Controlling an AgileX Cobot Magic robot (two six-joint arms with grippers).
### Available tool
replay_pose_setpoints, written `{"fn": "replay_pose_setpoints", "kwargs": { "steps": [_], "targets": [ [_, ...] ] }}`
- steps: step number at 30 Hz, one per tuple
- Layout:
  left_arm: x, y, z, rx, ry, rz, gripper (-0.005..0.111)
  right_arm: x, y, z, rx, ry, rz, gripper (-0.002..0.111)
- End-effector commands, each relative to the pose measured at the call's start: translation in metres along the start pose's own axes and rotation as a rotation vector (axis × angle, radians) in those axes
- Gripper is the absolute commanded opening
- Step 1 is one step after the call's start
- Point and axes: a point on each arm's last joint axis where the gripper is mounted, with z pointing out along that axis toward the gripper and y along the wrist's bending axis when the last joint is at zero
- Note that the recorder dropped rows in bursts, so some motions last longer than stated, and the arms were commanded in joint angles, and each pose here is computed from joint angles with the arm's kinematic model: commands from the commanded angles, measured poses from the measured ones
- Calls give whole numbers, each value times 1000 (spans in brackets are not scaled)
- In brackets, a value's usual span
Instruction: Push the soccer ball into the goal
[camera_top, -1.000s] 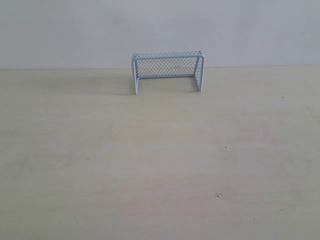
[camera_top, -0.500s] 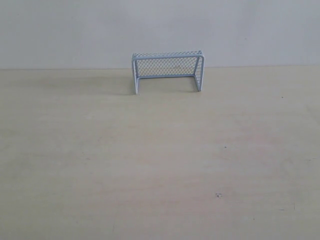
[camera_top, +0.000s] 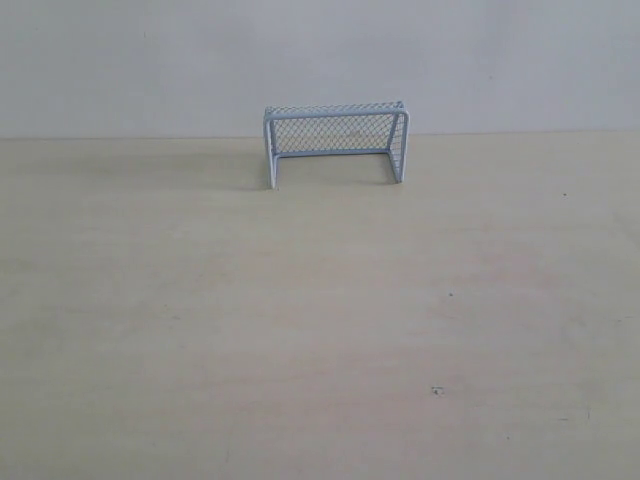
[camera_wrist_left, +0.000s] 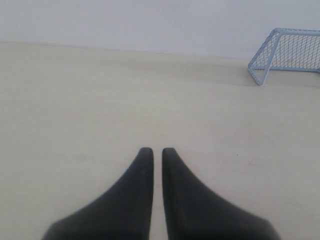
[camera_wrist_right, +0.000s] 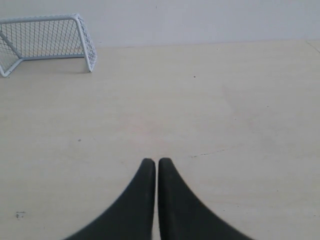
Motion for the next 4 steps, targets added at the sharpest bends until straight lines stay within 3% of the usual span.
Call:
{"fn": "replay_pose_setpoints", "kwargs": {
  "steps": [1, 4],
  "targets": [
    [-2, 0, -1, 2, -14, -16, 6, -1, -1, -1, 9, -11, -2, 0],
    [-2, 0, -1, 2, -14, -16, 6, -1, -1, -1, 9, -13, 2, 0]
  ]
}}
